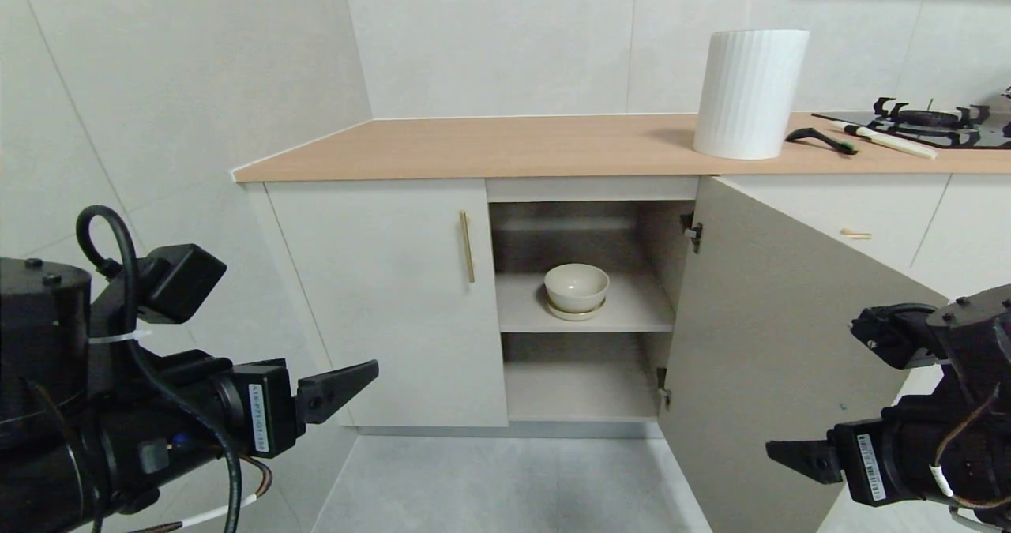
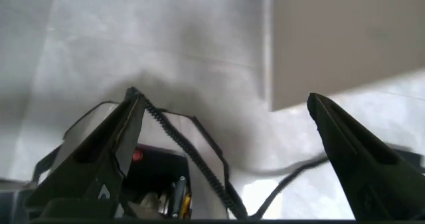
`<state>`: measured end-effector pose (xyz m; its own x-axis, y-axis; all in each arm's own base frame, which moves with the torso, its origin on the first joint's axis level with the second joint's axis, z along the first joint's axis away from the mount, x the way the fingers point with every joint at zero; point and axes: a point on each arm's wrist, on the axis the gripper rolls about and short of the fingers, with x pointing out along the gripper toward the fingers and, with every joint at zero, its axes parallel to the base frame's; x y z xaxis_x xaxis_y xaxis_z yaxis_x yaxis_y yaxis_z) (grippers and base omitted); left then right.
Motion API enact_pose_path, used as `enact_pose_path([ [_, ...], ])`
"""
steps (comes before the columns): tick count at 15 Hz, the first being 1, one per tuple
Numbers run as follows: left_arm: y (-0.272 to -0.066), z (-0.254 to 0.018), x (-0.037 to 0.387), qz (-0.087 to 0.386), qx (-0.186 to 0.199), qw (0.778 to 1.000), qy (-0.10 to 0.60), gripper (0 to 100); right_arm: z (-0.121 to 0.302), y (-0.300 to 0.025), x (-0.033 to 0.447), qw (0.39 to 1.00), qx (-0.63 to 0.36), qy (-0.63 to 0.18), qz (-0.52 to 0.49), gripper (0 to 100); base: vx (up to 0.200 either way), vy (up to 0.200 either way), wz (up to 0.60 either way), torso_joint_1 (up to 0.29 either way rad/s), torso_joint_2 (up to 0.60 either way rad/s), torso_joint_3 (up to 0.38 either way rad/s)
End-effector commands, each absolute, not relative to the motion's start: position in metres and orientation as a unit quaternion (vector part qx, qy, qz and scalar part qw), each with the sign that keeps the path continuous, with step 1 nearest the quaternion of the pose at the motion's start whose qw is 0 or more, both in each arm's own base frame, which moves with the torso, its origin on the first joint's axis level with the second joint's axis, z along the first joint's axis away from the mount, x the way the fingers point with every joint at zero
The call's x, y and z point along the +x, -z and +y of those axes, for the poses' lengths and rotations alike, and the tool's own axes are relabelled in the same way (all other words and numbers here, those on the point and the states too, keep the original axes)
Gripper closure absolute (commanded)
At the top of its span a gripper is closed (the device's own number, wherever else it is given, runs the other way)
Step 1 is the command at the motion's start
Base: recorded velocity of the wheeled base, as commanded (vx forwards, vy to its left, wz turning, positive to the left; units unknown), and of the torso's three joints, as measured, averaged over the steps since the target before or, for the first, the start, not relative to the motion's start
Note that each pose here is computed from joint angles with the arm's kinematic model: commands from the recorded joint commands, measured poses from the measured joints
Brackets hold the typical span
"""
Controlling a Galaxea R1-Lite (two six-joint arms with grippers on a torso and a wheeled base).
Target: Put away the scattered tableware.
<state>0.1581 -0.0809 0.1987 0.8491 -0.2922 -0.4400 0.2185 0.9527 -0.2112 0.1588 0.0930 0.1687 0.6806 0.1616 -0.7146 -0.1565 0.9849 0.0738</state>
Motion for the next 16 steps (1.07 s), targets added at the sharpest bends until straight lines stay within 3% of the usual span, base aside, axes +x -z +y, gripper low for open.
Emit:
enact_pose_path([
  [1, -0.198, -0.081, 0.158, 0.241, -0.077, 0.958, 0.133, 0, 0.089, -0.172, 0.163, 0.915, -0.003, -0.060, 0.398, 0, 0.000, 0.000, 0.00, 0.000, 0.00, 0.000],
  [7, -0.196, -0.081, 0.159, 0.245, -0.075, 0.958, 0.132, 0, 0.050, -0.213, 0.147, 0.907, -0.025, 0.052, 0.418, 0, 0.000, 0.000, 0.00, 0.000, 0.00, 0.000],
  [9, -0.196, -0.081, 0.159, 0.245, -0.075, 0.958, 0.132, 0, 0.022, -0.219, 0.154, 0.901, -0.033, 0.134, 0.411, 0, 0.000, 0.000, 0.00, 0.000, 0.00, 0.000],
  [12, -0.196, -0.081, 0.159, 0.245, -0.075, 0.958, 0.132, 0, -0.006, -0.212, 0.172, 0.883, -0.036, 0.198, 0.425, 0, 0.000, 0.000, 0.00, 0.000, 0.00, 0.000],
  [16, -0.196, -0.081, 0.159, 0.245, -0.075, 0.958, 0.132, 0, -0.017, -0.196, 0.208, 0.882, -0.016, 0.223, 0.415, 0, 0.000, 0.000, 0.00, 0.000, 0.00, 0.000],
])
